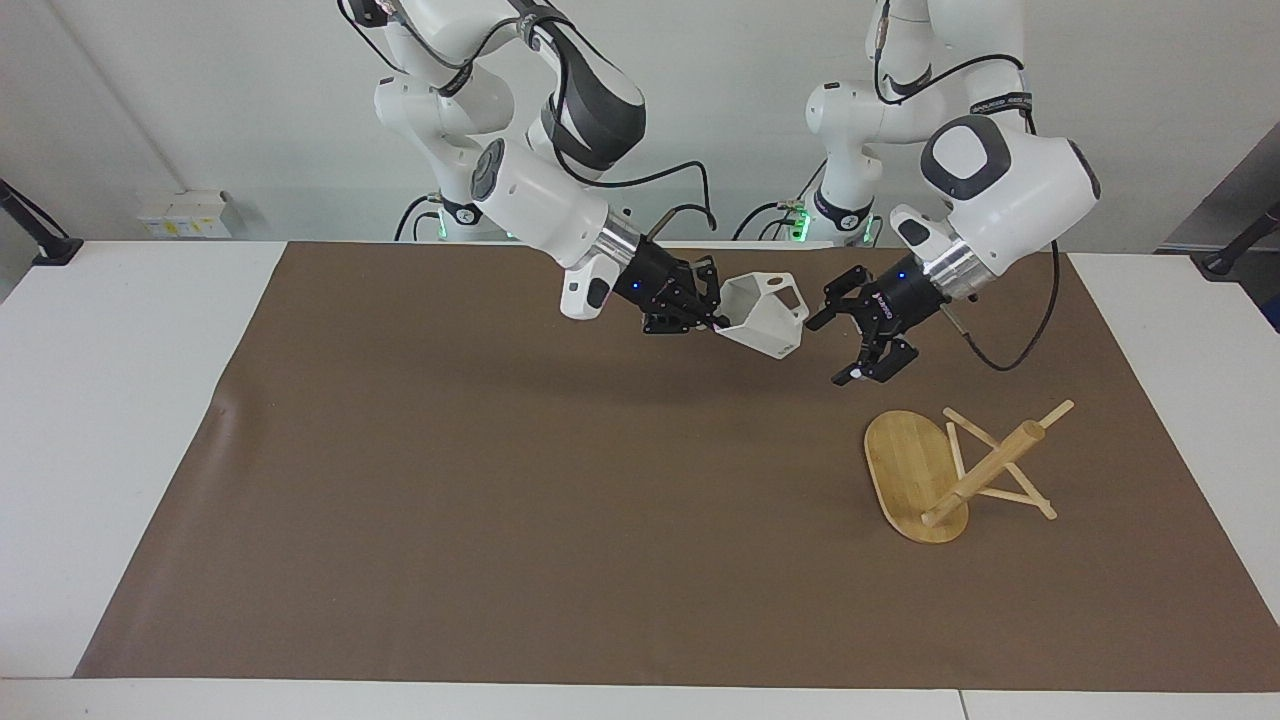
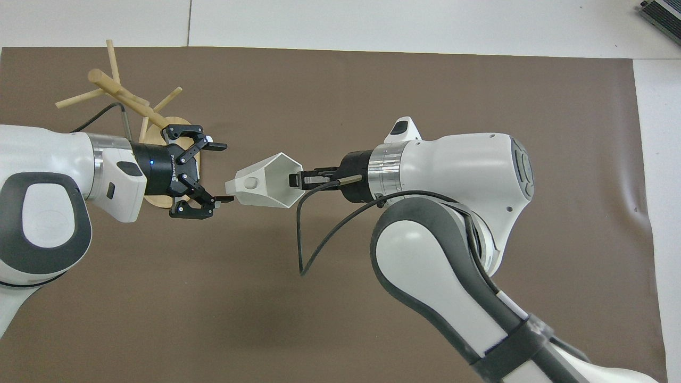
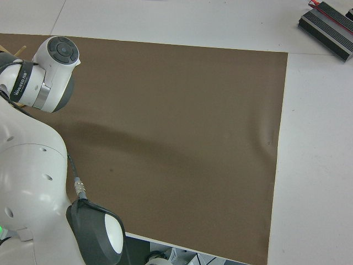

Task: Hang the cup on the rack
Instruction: 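Close the left gripper on the cup rim while the right gripper holds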

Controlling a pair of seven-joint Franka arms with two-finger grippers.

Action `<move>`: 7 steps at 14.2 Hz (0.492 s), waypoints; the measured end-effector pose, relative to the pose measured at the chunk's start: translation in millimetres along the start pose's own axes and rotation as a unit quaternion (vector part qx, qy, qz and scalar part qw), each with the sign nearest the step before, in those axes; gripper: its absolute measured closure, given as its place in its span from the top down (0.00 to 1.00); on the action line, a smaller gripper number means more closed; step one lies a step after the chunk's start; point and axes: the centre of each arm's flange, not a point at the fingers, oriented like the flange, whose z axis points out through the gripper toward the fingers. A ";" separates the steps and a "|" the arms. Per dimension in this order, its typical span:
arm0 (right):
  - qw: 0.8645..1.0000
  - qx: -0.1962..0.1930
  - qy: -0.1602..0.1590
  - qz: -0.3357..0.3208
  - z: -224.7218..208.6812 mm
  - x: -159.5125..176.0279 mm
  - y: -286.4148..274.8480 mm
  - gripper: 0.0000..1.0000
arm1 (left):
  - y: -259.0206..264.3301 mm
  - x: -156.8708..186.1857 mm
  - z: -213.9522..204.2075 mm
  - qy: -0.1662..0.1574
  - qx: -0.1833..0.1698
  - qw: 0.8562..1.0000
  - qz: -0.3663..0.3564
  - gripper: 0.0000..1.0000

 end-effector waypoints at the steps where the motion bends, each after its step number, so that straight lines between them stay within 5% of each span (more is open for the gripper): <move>1: 1.000 0.000 0.000 0.000 0.0 0.0 0.0 0.04 | 4.2 -4.1 2.9 -0.002 -0.005 1.000 -0.003 1.00; 7: 1.000 0.000 0.000 0.005 0.0 0.0 0.0 0.04 | 20.8 -3.8 12.5 -0.002 -0.018 1.000 -0.004 1.00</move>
